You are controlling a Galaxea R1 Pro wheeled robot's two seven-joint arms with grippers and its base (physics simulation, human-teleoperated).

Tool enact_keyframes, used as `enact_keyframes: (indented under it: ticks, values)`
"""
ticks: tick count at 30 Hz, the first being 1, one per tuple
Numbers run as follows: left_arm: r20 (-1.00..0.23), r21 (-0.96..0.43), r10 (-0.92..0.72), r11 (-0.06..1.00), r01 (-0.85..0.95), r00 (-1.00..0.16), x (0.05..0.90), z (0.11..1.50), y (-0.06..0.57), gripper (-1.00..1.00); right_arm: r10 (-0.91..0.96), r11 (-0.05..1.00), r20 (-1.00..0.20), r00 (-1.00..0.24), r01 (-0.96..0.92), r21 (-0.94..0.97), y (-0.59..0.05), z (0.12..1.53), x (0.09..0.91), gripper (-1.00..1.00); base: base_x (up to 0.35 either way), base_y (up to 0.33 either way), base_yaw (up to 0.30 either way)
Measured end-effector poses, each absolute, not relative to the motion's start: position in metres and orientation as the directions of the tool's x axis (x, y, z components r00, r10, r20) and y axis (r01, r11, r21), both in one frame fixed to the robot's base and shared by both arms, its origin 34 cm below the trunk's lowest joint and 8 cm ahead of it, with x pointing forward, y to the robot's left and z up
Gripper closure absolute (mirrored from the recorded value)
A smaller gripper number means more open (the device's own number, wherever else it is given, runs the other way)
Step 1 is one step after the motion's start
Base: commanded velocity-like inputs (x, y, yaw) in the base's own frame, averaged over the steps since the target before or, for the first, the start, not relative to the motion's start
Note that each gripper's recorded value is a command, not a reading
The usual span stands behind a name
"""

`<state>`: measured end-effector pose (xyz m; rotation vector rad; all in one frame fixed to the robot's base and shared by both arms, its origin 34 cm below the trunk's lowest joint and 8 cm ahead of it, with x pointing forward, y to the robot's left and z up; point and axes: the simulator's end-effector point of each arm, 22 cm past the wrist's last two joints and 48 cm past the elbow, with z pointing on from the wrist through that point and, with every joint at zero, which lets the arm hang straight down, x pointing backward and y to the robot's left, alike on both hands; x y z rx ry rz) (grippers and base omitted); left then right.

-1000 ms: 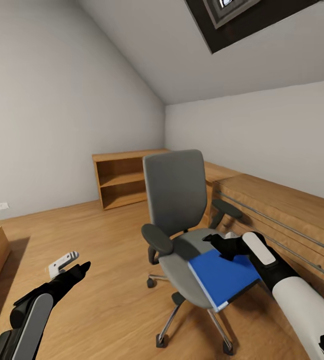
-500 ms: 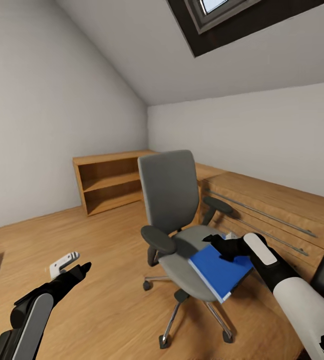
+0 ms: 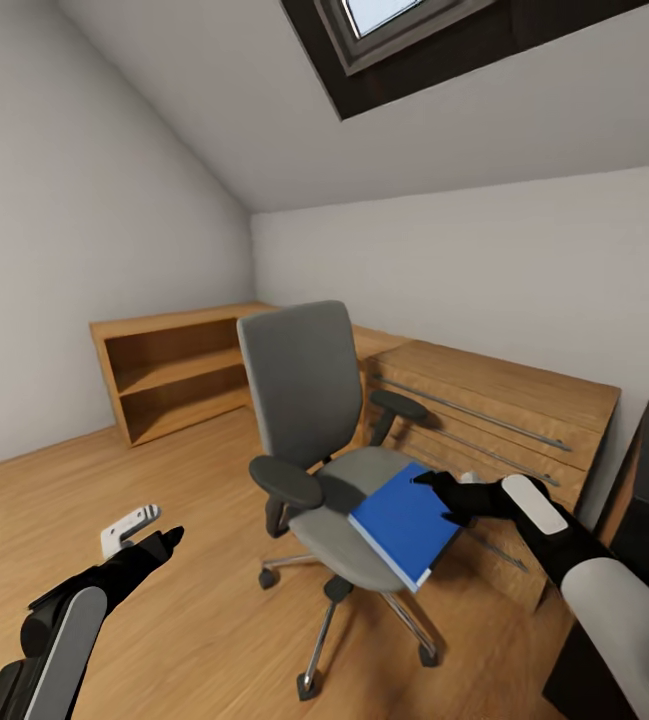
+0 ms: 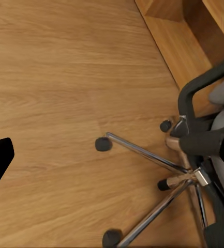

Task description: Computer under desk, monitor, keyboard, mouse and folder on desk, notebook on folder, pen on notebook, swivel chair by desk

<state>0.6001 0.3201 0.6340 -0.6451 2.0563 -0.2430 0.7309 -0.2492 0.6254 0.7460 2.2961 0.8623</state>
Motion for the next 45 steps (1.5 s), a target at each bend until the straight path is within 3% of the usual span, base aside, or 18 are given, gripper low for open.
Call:
enact_keyframes:
  ticks: [17,32,45]
  values:
    - [-0.729,-0.43,-0.571,0.811,-0.397,-0.377,0.596,0.639,0.348,-1.0,0.715,0.507,-0.236,-0.658,0.255,0.824,-0.265,0.625,0.729,-1.0,0.0,0.001,-0.263]
    - [-0.718,-0.453,-0.622,0.758,-0.469,-0.312,0.579,0.614,0.389,-1.0,0.724,0.494,-0.228,-0.651,0.26,0.829,-0.267,0.596,0.722,-1.0,0.0,0.0,-0.032]
    - [-0.641,-0.575,-0.751,0.608,-0.547,-0.161,0.55,0.59,0.454,-1.0,0.741,0.493,-0.227,-0.632,0.283,0.823,-0.277,0.559,0.715,-1.0,0.0,0.0,0.0]
